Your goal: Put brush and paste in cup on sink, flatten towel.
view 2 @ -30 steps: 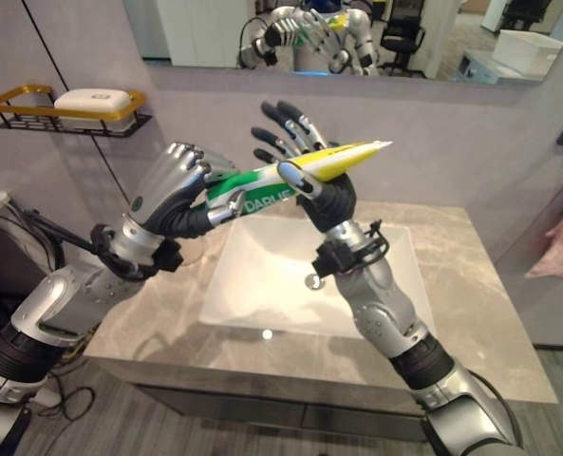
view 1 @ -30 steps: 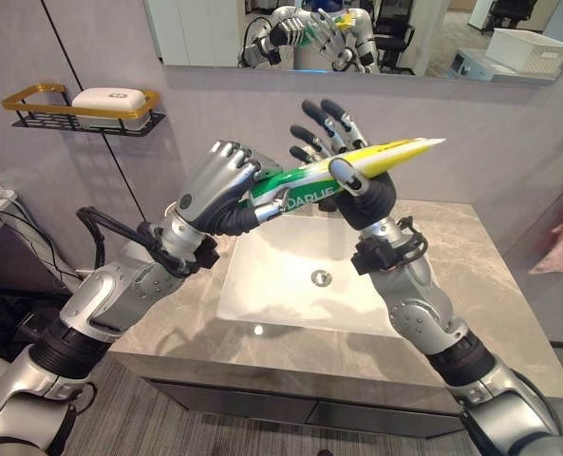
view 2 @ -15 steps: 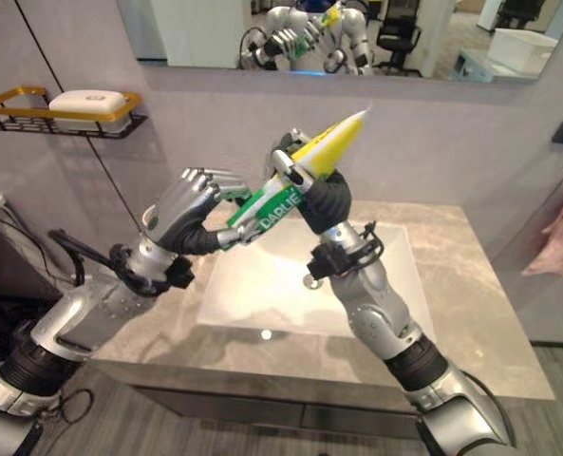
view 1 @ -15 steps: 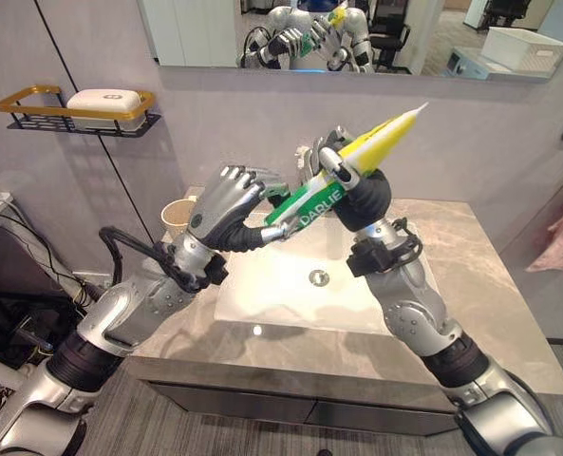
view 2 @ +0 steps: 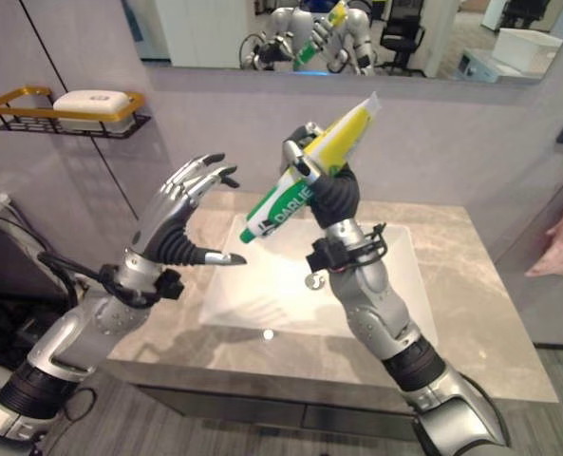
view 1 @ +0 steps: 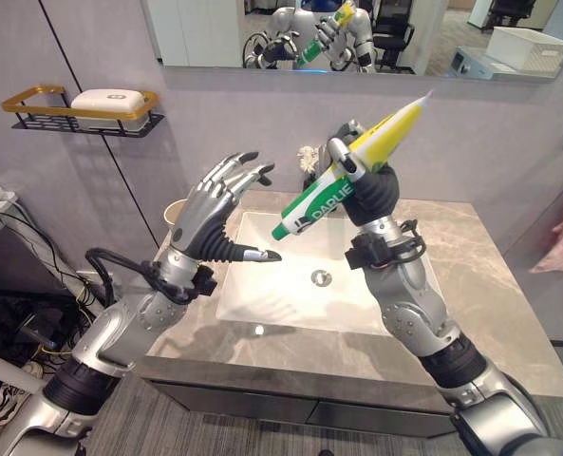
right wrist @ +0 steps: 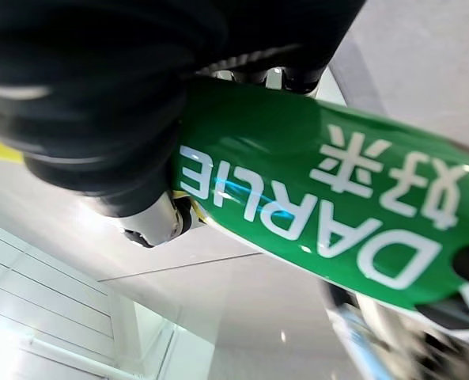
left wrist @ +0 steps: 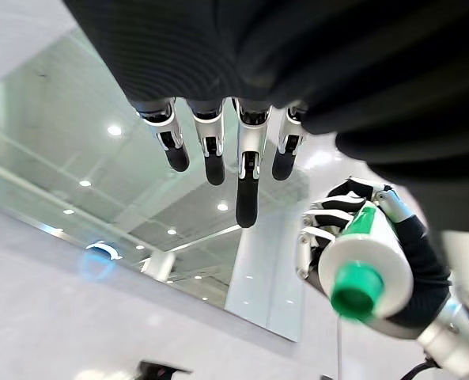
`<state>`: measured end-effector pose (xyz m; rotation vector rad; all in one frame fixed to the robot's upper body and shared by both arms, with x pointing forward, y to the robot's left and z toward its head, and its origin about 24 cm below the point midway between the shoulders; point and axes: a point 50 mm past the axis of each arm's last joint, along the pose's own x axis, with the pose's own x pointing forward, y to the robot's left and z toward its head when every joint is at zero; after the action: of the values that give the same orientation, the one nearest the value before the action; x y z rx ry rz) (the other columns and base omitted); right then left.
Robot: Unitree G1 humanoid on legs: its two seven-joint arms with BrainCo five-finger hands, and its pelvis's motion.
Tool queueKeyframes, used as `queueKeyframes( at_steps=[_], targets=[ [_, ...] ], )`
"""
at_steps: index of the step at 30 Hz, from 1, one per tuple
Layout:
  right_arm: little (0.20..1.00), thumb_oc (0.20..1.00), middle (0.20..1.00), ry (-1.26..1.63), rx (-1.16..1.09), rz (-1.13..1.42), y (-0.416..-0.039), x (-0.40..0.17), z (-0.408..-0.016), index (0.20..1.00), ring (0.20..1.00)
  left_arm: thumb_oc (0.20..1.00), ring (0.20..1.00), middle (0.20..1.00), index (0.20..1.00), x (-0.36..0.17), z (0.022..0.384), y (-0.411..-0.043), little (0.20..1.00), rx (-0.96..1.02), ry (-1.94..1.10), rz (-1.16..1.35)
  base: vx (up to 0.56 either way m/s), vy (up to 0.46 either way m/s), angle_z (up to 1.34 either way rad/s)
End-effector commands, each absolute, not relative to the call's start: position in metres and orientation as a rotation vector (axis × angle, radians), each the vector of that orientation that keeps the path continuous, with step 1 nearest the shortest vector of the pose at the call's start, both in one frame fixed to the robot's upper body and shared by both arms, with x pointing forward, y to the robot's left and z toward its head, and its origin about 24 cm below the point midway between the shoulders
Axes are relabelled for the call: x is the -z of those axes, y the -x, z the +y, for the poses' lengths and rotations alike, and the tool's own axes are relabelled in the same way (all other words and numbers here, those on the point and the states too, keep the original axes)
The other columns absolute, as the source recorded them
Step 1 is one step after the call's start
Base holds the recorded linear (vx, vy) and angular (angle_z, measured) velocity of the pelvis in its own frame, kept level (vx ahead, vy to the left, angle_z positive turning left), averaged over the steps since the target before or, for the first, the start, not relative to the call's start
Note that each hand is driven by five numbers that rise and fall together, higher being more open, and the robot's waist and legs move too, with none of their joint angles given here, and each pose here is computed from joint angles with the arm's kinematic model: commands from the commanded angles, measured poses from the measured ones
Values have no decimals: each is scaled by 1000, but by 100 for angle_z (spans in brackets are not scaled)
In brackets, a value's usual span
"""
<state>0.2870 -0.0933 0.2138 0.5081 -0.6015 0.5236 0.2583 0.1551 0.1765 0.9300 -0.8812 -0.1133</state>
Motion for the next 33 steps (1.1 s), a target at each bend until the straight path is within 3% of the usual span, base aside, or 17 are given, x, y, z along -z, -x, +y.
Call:
queueKeyframes(
  at_steps=[1, 6, 11, 15, 17, 21, 27, 30, 33],
  targets=[
    [200, 200, 200, -536, -498, -941, -277, -282, -103, 200, 200, 1000, 1000, 1000, 1000, -191, 165, -250, 1000, 66, -886, -936, 0, 0, 0],
    [200, 200, 200, -441, -454, -1038, -278, -308, -108, 200, 200, 1000, 1000, 1000, 1000, -195, 185, -228, 1000, 50, -963, -946, 10, -6, 5],
    [200, 200, 200, -344, -430, -1125, -273, -327, -114, 200, 200, 1000, 1000, 1000, 1000, -210, 222, -212, 1000, -171, -1088, -986, 10, -7, 14],
    [200, 200, 200, -321, -385, -1144, -273, -330, -121, 200, 200, 1000, 1000, 1000, 1000, -204, 267, -193, 1000, -415, -1073, -871, 6, -5, 26],
    [200, 200, 200, -321, -386, -1143, -273, -330, -120, 200, 200, 1000, 1000, 1000, 1000, -203, 267, -192, 1000, -416, -1073, -869, 5, -2, 39],
    [200, 200, 200, -234, -358, -1129, -277, -328, -128, 200, 200, 1000, 1000, 1000, 1000, -175, 291, -185, 1000, -459, -969, -667, 1, -11, 26],
    [200, 200, 200, -164, -371, -1110, -271, -320, -137, 200, 200, 1000, 1000, 1000, 1000, -87, 294, -176, 1000, -398, -315, -240, 5, -10, 31],
    [200, 200, 200, -103, -397, -1116, -269, -323, -139, 200, 200, 1000, 1000, 1000, 1000, -30, 297, -150, 1000, -314, -228, 88, 10, 4, 22],
    [200, 200, 200, -66, -383, -1135, -271, -331, -137, 200, 200, 1000, 1000, 1000, 1000, -9, 297, -129, 1000, -249, -132, 236, 2, 7, 2]
  ],
)
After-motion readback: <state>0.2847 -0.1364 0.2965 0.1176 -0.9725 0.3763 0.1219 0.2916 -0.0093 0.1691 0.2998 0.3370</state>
